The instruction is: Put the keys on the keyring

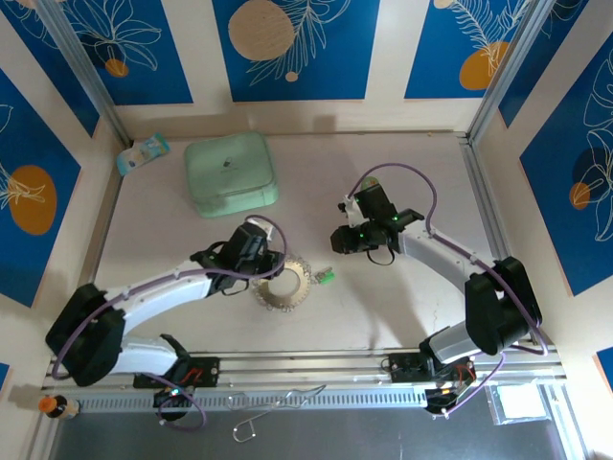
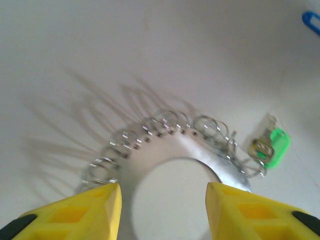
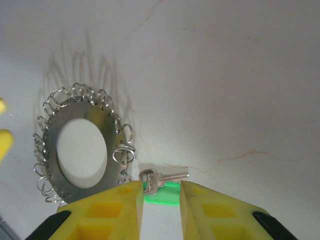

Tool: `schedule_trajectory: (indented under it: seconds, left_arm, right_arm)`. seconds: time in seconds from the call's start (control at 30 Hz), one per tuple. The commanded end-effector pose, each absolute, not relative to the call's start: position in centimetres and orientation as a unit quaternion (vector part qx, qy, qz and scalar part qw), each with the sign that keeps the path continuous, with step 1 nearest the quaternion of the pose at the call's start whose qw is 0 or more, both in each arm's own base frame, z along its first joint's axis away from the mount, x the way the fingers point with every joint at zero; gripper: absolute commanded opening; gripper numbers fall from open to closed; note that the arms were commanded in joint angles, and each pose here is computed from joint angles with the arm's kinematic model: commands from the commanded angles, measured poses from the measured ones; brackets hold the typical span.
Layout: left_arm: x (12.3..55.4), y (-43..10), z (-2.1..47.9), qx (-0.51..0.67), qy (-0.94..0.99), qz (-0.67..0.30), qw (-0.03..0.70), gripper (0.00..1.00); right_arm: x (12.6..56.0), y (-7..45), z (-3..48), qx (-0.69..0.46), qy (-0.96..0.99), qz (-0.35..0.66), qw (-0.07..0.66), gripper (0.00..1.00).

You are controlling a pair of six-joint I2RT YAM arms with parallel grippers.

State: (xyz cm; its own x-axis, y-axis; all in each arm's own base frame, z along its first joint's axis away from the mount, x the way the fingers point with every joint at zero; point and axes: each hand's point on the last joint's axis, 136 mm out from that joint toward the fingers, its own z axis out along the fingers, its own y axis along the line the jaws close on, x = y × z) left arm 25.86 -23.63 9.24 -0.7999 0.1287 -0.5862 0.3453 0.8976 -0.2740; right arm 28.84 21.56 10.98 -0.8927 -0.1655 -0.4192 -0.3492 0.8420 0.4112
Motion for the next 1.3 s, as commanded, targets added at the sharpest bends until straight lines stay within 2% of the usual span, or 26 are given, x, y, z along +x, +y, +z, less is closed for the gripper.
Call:
schedule_trajectory:
  seconds: [0.0,0.3,0.8,1.27]
  left_arm:
    - [23.9,-26.2,8.3,0.12,0.944,-0.223,0.213,0.47]
    - [23.8,-30.3,6.4,0.136,0.948,-0.243,0.152,0.31]
    - [24.8,-31.5,3.7,0.131,0.957,-0.221,0.136,0.3]
    - [25.4,-32.6,3.8,0.142,0.954,-0.227,0.139,0.2]
  right_arm:
    - [27.7,21.9,10.2,-0.131,0.942,0.265,0.16,0.27]
    - [27.1,22.0,10.4,-0.141,0.935,0.278,0.172,0.27]
    - [26.4,21.8,10.6,-0.147,0.931,0.283,0.175,0.27]
    - [26.6,21.9,10.6,-0.15,0.931,0.285,0.174,0.27]
